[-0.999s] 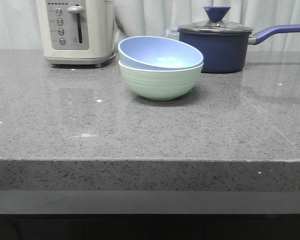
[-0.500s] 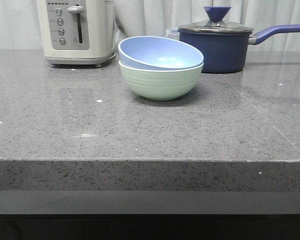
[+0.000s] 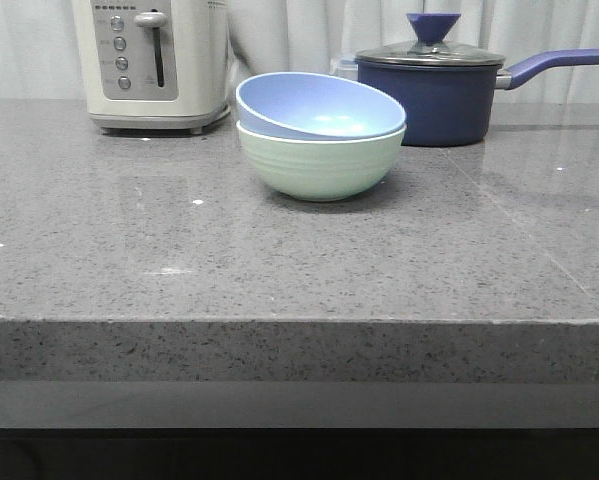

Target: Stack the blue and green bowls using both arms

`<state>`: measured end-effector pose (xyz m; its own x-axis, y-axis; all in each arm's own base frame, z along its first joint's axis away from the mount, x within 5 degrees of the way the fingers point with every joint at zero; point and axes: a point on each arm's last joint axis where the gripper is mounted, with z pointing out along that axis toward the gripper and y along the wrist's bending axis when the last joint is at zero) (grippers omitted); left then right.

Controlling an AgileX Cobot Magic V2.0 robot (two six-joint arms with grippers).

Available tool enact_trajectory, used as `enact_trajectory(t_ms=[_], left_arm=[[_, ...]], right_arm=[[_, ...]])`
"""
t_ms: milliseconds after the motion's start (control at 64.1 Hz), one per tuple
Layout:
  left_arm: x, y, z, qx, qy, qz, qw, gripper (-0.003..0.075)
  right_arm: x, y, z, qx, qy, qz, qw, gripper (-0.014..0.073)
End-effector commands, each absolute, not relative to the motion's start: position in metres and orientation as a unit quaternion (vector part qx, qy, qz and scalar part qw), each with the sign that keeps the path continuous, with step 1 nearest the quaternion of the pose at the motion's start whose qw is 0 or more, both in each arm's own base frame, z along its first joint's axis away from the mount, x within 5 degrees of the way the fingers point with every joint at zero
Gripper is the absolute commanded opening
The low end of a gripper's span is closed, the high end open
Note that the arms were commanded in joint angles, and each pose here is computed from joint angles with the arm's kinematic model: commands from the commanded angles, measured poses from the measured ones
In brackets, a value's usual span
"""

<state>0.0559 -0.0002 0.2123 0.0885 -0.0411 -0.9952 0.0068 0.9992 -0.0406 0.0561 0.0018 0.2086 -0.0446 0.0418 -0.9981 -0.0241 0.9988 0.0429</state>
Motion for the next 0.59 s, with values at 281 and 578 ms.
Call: enact_trajectory(t_ms=[281, 578], left_arm=[[0.0535, 0.0002, 0.2190, -0.018, 0.638, -0.021, 0.769, -0.0020], [0.0535, 0.0003, 0.2190, -0.019, 0.638, -0.021, 0.769, -0.0020]], right_arm=[[0.0534, 0.0002, 0.2156, 0.010, 0.650, 0.016, 0.760, -0.0057], [0.0534, -0.0009, 0.2156, 0.016, 0.650, 0.008, 0.760, -0.0057]])
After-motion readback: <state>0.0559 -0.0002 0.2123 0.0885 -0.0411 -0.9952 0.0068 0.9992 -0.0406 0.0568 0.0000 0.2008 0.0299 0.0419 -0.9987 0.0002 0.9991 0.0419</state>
